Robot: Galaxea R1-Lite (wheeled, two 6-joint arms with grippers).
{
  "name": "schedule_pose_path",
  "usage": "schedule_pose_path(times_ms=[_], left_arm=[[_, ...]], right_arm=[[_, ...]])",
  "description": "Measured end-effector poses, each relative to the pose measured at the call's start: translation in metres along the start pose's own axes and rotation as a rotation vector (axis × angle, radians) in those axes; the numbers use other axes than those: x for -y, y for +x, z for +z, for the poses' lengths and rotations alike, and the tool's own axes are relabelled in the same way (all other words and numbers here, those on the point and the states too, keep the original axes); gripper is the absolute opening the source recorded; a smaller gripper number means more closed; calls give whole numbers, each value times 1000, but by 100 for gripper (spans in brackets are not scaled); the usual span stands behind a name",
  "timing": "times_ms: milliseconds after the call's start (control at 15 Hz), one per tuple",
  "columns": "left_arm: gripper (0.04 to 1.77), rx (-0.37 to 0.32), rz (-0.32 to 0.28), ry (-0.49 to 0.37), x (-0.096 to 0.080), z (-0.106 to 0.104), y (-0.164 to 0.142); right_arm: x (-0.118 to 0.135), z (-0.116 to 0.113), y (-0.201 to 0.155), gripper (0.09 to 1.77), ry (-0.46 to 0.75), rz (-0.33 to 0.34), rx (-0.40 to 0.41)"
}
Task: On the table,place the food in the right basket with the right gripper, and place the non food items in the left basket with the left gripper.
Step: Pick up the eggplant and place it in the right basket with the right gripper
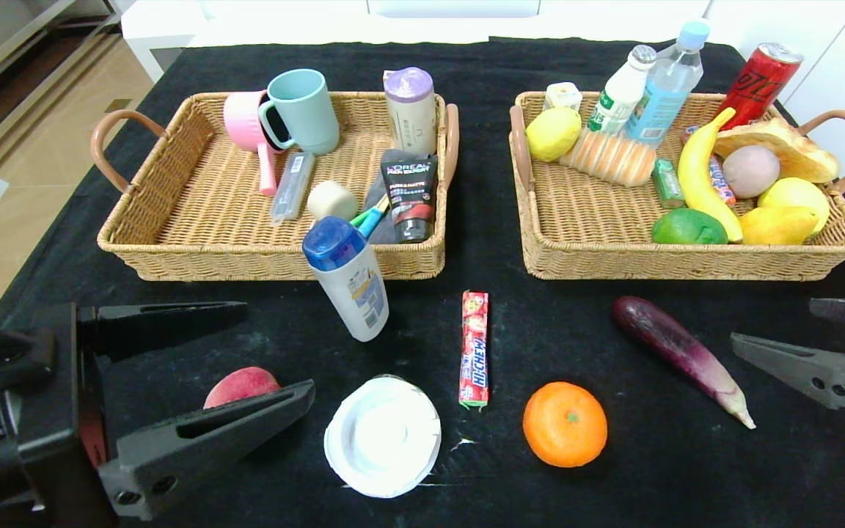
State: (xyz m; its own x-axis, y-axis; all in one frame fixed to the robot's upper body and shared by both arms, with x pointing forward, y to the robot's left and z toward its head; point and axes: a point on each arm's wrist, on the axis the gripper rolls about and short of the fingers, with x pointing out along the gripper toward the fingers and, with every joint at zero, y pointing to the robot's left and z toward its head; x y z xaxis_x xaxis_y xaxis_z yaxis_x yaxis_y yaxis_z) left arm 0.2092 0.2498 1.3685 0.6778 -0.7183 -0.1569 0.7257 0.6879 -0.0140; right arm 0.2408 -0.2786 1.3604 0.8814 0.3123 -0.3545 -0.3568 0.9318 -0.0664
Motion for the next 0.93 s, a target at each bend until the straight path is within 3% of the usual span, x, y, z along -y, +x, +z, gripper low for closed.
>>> schedule_pose_path(times_ms=[400, 667, 933], left_arm=[[172, 1, -16, 7, 3, -1, -2], [172, -3, -20, 7, 3, -2, -1], [172, -7, -23, 14, 3, -3, -1]], right_arm=[[-1, 19, 27, 171, -82, -13, -209], [-4, 19, 52, 171, -127, -80, -283], [-10, 16, 70, 171, -139, -64, -302]])
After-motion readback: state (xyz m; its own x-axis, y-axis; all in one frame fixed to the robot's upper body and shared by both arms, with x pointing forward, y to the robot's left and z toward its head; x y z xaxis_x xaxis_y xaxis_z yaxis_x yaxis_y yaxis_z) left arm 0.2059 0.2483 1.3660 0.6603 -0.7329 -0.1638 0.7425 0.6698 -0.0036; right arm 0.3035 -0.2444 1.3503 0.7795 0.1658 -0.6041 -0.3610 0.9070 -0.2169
